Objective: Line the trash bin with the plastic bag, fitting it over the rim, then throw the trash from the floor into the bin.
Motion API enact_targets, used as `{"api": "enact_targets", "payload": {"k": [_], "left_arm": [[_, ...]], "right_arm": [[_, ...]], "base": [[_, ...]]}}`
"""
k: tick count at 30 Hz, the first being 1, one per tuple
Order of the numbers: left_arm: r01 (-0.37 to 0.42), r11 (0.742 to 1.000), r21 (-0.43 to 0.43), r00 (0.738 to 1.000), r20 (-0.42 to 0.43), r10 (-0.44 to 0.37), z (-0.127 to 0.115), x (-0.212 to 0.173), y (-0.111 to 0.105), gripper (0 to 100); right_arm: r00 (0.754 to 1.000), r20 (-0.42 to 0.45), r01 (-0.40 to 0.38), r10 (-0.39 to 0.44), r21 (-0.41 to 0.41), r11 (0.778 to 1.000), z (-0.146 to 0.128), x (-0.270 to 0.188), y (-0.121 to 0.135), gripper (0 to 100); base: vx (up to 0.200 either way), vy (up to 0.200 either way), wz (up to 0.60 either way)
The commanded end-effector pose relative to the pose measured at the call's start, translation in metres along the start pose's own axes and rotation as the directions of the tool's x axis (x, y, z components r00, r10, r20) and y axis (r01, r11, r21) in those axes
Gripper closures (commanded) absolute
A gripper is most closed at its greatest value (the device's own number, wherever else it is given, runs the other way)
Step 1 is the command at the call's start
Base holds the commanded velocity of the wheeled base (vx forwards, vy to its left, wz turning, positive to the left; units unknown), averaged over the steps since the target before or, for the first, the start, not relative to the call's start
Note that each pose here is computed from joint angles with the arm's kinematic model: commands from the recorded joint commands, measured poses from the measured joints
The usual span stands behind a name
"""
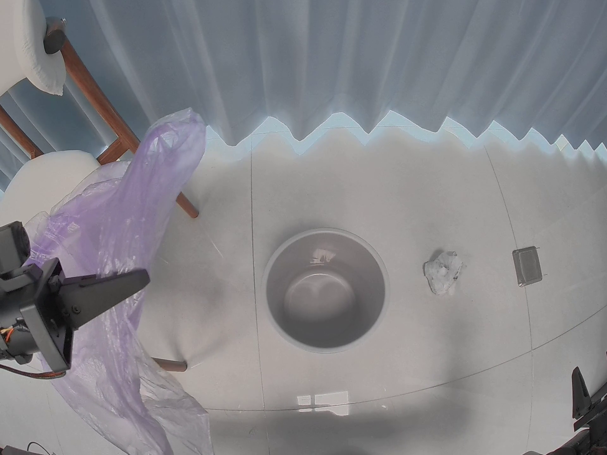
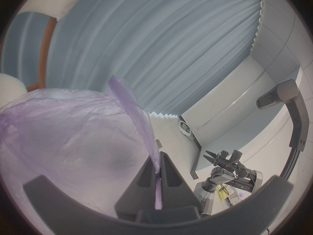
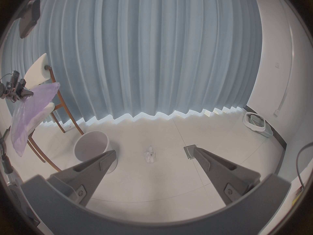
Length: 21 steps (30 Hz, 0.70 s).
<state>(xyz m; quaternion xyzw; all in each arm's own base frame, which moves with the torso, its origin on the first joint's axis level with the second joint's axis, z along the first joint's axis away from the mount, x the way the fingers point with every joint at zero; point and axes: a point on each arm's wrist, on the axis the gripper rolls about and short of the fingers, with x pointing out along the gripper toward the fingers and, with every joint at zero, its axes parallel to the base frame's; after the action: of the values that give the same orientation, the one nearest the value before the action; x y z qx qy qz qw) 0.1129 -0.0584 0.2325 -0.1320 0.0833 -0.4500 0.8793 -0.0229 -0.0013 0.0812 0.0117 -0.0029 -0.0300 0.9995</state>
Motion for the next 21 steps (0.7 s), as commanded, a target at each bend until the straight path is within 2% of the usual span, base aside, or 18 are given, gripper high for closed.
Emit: {"api": "enact_targets", "payload": {"k": [1,10,15,21], "left_arm": [[0.054,0.999,-0.007,0.997,-0.052,-0.054,0.005,0.027,0.004,100],[0.186,0.983,0.006,0.98,-0.076,-0.185,0.016,0.065,0.001,100],[0.265,0.963,0.042,0.959,-0.113,-0.259,0.017,0.087,-0.003,100],[0.329,0.944,0.037,0.937,-0.139,-0.321,0.017,0.111,-0.013,100]], "right_arm": [[1.0,-0.004,0.0,0.0,0.0,1.0,-0.005,0.0,0.0,0],[1.0,-0.004,0.0,0.0,0.0,1.0,-0.005,0.0,0.0,0],[1.0,-0.004,0.0,0.0,0.0,1.0,-0.005,0.0,0.0,0],[1.0,-0.004,0.0,0.0,0.0,1.0,-0.005,0.0,0.0,0]], "base": [[0.0,0.0,0.0],[0.0,0.0,0.0],[0.0,0.0,0.0],[0.0,0.0,0.0]]}}
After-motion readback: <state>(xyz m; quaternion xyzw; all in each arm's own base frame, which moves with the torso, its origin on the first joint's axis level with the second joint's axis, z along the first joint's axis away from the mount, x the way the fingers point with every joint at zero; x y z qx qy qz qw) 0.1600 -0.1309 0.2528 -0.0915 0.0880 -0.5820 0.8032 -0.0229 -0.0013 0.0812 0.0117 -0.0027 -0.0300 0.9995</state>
